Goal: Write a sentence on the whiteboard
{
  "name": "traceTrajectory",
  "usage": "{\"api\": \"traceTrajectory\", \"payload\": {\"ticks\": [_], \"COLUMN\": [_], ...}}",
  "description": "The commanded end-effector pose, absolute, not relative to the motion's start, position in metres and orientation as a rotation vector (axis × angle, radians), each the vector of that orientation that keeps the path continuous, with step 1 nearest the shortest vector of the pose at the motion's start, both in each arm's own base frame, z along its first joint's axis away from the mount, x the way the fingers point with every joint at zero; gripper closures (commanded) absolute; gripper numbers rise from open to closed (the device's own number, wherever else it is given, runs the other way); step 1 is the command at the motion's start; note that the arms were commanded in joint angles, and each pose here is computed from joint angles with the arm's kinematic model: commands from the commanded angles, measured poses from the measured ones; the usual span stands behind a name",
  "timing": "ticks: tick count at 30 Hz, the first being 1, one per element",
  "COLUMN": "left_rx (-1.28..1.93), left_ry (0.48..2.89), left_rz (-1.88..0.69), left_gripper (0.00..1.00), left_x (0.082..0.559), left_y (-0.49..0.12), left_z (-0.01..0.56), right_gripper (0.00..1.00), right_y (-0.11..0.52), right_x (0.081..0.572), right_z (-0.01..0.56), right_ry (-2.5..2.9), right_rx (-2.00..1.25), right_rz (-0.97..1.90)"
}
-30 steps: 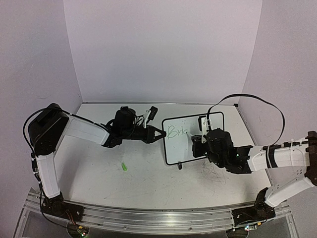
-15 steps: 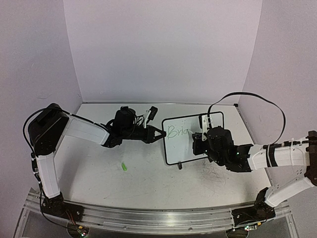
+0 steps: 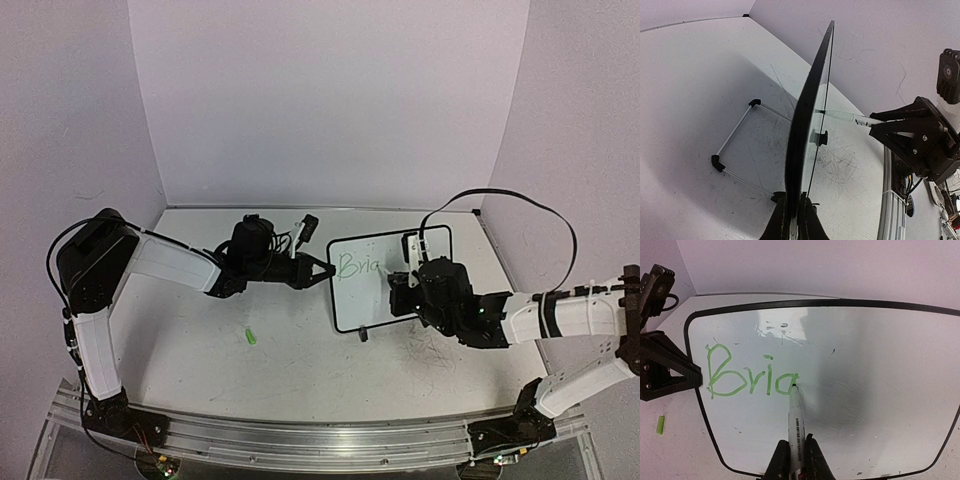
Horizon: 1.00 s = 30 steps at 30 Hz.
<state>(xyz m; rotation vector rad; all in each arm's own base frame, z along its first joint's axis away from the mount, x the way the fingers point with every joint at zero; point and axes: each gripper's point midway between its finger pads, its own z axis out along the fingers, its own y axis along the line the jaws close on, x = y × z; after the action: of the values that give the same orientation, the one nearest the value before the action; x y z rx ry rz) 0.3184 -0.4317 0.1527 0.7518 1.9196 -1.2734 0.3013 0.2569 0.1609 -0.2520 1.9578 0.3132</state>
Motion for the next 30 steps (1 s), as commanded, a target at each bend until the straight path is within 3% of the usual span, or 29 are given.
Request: {"api": "traceTrajectory", "payload": {"ticks": [1,30], "left_rx": [0.761,0.760], "left_ry": [1.878,1.878], "left_rz": [-1.252,-1.252], "left_gripper": [1.00,1.00], "left_x": [0.318,0.318], "left_y": [-0.426,-0.426], "left_z": [0.172,0.172], "right_gripper": [1.00,1.00], "right_y": [0.249,0.284], "right_x": [0.296,0.296], "right_z": [0.150,0.161], "right_ry": [1.999,1.970], "right_rx": [-0.250,-0.281], "right_rz": [0.301,0.396]}}
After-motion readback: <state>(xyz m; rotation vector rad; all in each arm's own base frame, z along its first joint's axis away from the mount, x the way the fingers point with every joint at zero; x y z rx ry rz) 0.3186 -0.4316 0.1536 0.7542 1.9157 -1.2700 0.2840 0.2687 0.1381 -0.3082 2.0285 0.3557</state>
